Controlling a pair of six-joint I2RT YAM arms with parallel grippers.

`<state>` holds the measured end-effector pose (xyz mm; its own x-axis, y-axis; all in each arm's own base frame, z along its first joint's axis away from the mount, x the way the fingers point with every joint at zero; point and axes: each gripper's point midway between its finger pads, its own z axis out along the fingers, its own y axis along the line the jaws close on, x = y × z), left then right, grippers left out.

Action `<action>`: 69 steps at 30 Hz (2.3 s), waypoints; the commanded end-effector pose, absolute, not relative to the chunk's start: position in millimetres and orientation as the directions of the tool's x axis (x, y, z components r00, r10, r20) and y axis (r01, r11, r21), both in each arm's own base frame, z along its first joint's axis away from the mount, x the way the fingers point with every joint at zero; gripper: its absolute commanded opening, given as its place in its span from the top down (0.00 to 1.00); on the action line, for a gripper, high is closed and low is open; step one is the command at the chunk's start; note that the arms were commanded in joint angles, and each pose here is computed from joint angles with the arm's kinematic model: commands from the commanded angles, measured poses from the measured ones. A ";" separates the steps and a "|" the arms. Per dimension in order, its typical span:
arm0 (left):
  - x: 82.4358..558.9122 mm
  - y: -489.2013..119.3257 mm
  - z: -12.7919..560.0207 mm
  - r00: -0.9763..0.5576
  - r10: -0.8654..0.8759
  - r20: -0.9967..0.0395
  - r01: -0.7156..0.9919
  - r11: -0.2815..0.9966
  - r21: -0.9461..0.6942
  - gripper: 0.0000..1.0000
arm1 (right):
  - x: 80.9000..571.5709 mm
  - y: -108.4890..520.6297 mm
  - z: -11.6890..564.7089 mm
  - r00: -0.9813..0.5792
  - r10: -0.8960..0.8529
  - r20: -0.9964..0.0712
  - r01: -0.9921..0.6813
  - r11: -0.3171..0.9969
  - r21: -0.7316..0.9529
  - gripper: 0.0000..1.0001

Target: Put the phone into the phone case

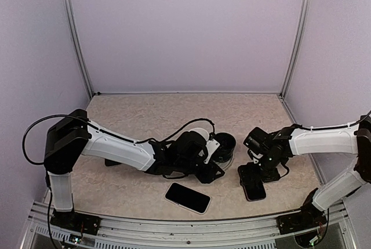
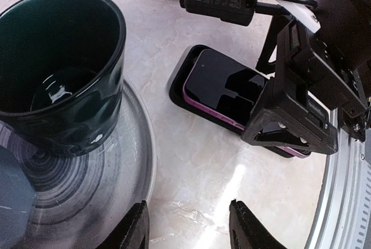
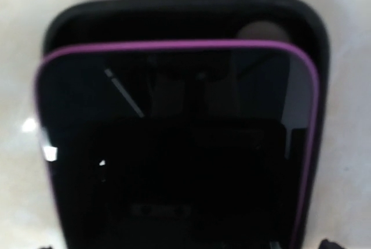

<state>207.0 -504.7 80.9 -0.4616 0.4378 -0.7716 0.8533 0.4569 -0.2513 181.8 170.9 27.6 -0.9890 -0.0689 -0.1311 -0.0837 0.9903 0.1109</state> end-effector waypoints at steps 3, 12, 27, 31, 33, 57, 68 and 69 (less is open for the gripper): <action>215.3 -501.6 106.3 -0.467 0.374 -0.801 0.840 0.469 -0.271 0.52 | 182.5 158.7 8.7 -0.989 -0.090 -0.122 -0.091 0.996 0.007 0.01; 230.8 -482.1 126.9 -0.506 0.292 -0.812 0.789 0.537 -0.298 0.52 | 181.8 155.3 -3.4 -0.985 -0.132 -0.111 -0.124 0.989 -0.074 0.12; 229.6 -485.3 143.6 -0.514 0.249 -0.821 0.784 0.526 -0.331 0.52 | 193.8 162.5 28.1 -0.961 -0.073 -0.267 -0.084 0.996 0.030 0.57; 230.5 -486.4 150.5 -0.521 0.215 -0.826 0.777 0.521 -0.354 0.52 | 201.4 171.0 47.1 -0.932 -0.049 -0.358 -0.096 0.989 0.114 0.59; 234.1 -486.5 155.9 -0.537 0.171 -0.826 0.759 0.525 -0.385 0.52 | 204.6 177.6 58.5 -0.912 -0.043 -0.407 -0.118 0.980 0.160 0.62; 252.2 -517.0 159.6 -0.665 -0.093 -0.741 0.639 0.444 -0.629 0.09 | 207.3 263.0 152.5 -0.672 -0.130 -0.729 -0.457 0.847 0.271 0.65; 248.7 -510.4 147.4 -0.698 -0.085 -0.712 0.615 0.439 -0.655 0.43 | 213.3 280.7 164.6 -0.642 -0.145 -0.753 -0.498 0.825 0.265 0.65; 248.9 -511.0 145.8 -0.701 -0.082 -0.708 0.615 0.434 -0.659 0.48 | 213.5 282.9 165.5 -0.638 -0.153 -0.755 -0.507 0.821 0.262 0.66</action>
<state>246.3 -512.7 148.4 -0.6965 -0.0772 -0.7133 0.6157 0.4463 -0.6495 204.4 262.8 130.9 -0.7011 -0.1955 -0.6857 -0.4653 0.8541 0.2322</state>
